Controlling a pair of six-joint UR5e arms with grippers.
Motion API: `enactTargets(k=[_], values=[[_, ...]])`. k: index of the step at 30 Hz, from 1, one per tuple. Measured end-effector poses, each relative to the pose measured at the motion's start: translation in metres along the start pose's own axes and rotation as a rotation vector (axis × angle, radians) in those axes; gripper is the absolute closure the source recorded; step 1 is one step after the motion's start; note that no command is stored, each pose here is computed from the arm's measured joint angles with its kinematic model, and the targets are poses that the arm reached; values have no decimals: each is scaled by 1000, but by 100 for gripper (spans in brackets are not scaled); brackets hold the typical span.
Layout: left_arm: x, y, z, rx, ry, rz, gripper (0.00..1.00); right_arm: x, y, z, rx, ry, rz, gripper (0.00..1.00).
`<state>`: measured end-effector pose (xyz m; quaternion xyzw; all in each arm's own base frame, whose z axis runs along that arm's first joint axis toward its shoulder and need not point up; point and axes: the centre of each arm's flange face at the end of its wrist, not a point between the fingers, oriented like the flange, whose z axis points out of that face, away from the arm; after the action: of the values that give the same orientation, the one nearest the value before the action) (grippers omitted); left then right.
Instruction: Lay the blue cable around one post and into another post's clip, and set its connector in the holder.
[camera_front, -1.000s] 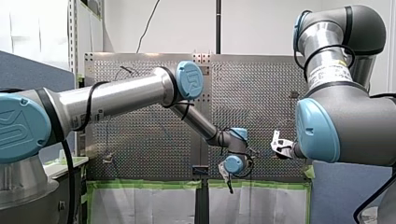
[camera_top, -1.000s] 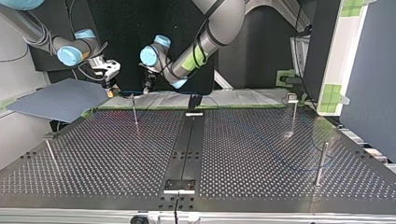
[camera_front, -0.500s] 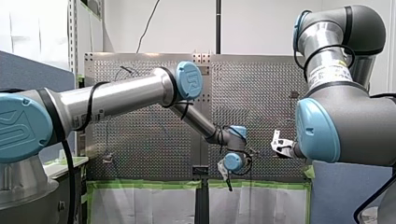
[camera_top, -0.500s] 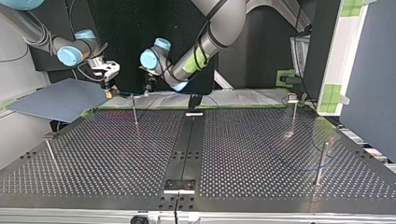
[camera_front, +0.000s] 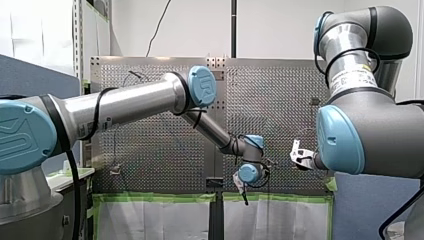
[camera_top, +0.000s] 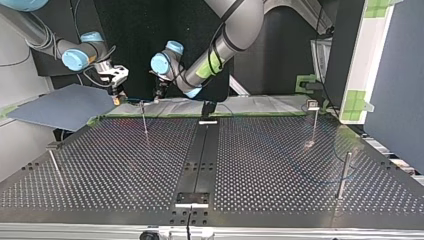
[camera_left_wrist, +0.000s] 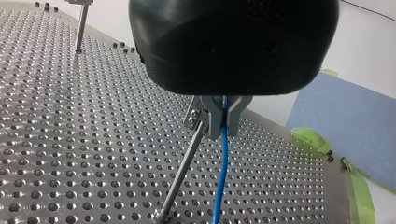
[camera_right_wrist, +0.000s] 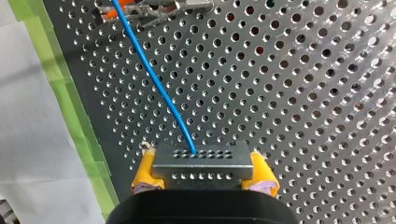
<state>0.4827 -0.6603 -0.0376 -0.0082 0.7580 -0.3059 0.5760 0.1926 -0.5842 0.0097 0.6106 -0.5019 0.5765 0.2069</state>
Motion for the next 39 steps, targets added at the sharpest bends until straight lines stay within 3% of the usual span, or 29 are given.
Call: enactTargets(k=[12, 30, 39], values=[[-5, -8, 3, 11, -10, -5, 100, -1, 0, 1, -9, 3, -5, 100], [-4, -4, 1, -7, 28, 6, 100, -5, -8, 2, 1, -7, -7, 100], [7, 1, 2, -19, 53, 11, 100, -5, -5, 0, -22, -16, -3, 100]])
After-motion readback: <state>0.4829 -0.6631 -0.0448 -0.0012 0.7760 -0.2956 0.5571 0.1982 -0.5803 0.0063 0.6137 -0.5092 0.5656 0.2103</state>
